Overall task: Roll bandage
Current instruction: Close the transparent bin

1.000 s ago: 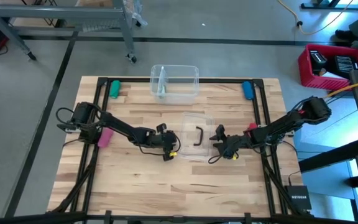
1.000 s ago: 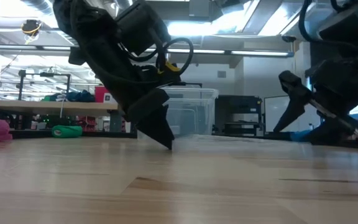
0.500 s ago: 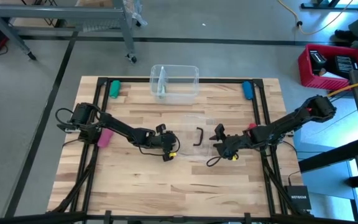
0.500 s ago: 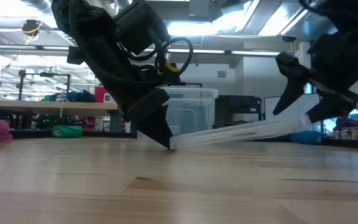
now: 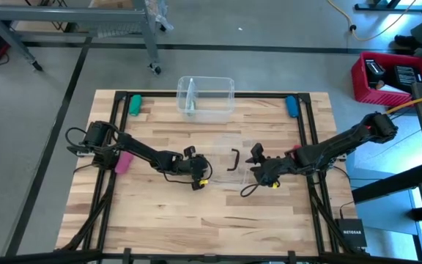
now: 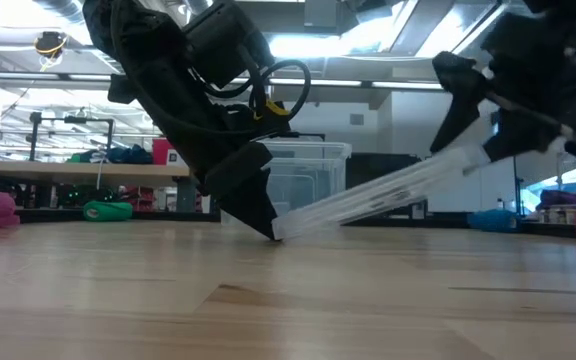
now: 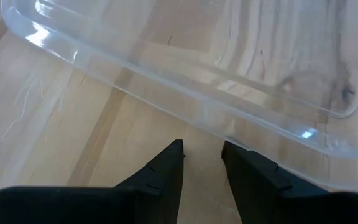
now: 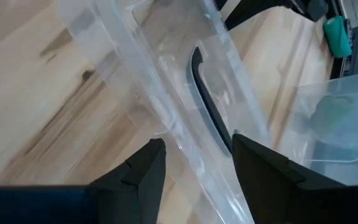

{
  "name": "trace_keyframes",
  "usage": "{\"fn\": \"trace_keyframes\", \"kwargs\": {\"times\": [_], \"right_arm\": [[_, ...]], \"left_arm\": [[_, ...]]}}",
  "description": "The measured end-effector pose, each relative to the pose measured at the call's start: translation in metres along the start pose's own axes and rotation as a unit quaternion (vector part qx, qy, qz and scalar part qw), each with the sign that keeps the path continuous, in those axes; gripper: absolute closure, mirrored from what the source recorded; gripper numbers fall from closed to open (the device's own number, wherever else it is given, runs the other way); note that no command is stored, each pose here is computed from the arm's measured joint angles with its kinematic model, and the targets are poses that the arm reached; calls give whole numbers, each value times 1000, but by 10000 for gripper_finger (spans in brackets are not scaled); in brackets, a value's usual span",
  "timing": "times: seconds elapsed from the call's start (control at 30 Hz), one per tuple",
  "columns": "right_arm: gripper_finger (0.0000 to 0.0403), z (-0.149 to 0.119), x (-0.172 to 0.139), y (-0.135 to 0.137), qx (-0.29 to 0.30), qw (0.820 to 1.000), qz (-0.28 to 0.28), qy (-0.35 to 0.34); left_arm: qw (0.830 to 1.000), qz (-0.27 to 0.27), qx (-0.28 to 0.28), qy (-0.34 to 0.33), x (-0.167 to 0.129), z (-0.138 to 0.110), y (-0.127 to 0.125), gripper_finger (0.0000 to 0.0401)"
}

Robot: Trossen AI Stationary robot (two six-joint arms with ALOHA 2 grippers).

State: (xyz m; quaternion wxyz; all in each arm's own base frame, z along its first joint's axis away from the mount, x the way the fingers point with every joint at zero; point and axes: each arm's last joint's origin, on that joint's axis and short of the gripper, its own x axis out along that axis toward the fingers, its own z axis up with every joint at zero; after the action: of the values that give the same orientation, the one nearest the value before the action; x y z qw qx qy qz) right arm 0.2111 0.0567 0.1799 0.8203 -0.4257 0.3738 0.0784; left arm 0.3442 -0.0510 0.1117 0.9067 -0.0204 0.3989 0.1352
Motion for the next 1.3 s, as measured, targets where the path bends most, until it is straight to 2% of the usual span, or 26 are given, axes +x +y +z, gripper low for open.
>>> {"fn": "trace_keyframes", "kwargs": {"times": [0.3,0.53,1.03,1.3], "right_arm": [[217,21,-16,-25,1,1000,7,3],[217,40,-29,-46,11,999,-19,-40],[217,60,-10,-49,24,993,-55,-100],[217,65,-6,-52,43,988,-79,-129]], "left_arm": [[1000,0,-2,0,0,0,0,288],[1000,-5,-4,-6,0,2,-1,288],[1000,-9,-8,-17,-4,5,-10,288],[998,-50,-18,-40,-7,10,-21,288]]}}
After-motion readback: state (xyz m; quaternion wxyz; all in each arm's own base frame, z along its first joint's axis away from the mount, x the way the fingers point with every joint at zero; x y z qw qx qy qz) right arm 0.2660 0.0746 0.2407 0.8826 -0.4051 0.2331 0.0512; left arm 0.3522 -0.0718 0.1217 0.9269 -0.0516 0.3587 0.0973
